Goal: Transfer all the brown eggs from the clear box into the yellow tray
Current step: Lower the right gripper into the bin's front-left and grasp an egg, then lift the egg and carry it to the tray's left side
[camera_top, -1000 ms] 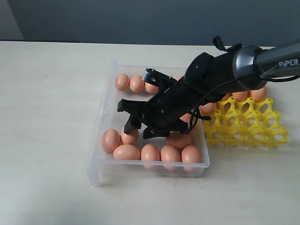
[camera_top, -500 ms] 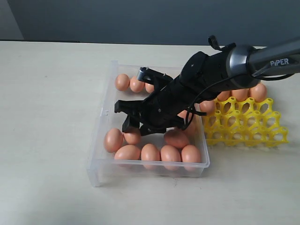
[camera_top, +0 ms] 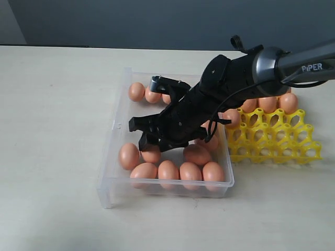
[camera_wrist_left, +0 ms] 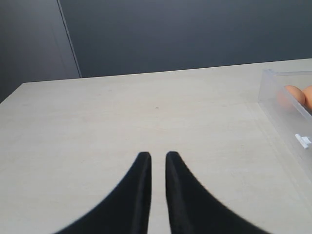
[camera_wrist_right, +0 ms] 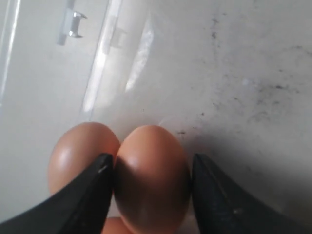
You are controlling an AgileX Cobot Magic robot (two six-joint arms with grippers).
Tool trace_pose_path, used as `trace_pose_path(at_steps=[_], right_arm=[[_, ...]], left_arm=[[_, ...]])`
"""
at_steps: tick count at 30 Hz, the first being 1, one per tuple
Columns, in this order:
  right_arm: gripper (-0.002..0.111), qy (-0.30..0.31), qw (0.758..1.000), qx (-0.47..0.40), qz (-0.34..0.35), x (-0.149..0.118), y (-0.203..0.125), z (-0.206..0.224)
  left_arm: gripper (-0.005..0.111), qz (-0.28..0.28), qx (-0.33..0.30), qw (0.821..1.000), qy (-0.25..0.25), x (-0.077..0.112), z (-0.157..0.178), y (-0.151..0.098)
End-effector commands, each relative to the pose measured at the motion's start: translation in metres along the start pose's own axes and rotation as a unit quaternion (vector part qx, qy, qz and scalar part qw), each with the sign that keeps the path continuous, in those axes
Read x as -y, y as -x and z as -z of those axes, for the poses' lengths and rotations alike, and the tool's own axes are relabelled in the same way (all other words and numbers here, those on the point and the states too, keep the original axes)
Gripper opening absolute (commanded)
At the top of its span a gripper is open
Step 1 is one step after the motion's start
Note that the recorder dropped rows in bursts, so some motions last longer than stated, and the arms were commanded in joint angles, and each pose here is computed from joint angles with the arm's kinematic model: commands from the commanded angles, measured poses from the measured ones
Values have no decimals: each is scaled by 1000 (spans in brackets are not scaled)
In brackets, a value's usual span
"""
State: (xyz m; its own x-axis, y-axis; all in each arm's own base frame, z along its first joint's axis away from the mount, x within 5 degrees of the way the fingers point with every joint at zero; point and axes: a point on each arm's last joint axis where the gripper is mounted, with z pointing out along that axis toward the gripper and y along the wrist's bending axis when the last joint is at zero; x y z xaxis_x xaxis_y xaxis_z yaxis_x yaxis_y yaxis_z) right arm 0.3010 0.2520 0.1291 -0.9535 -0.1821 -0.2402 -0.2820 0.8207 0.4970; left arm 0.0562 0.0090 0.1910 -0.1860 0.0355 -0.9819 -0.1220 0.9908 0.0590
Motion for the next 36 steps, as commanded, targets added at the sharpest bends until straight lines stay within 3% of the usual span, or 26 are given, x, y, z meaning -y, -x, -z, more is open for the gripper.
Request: trace_pose_path(at_steps=[1, 3, 10, 16, 23, 36], right_arm=[[50, -8, 1000, 1, 22, 1, 1, 1], [45, -13, 999, -1, 31, 2, 1, 1], [0, -19, 999, 13, 34, 3, 3, 1], [-1, -27, 997, 65, 38, 0, 13, 10], [-1, -39, 976, 206, 52, -14, 24, 62], [-1, -151, 898, 414, -2, 38, -54, 133]], left_arm=[[12, 1, 3, 1000, -1, 0, 0, -1], [12, 1, 3, 1000, -1, 0, 0, -1], [12, 1, 3, 1000, -1, 0, 0, -1], [12, 1, 3, 1000, -1, 0, 0, -1], [12, 1, 3, 1000, -1, 0, 0, -1], [12, 1, 3, 1000, -1, 0, 0, -1]])
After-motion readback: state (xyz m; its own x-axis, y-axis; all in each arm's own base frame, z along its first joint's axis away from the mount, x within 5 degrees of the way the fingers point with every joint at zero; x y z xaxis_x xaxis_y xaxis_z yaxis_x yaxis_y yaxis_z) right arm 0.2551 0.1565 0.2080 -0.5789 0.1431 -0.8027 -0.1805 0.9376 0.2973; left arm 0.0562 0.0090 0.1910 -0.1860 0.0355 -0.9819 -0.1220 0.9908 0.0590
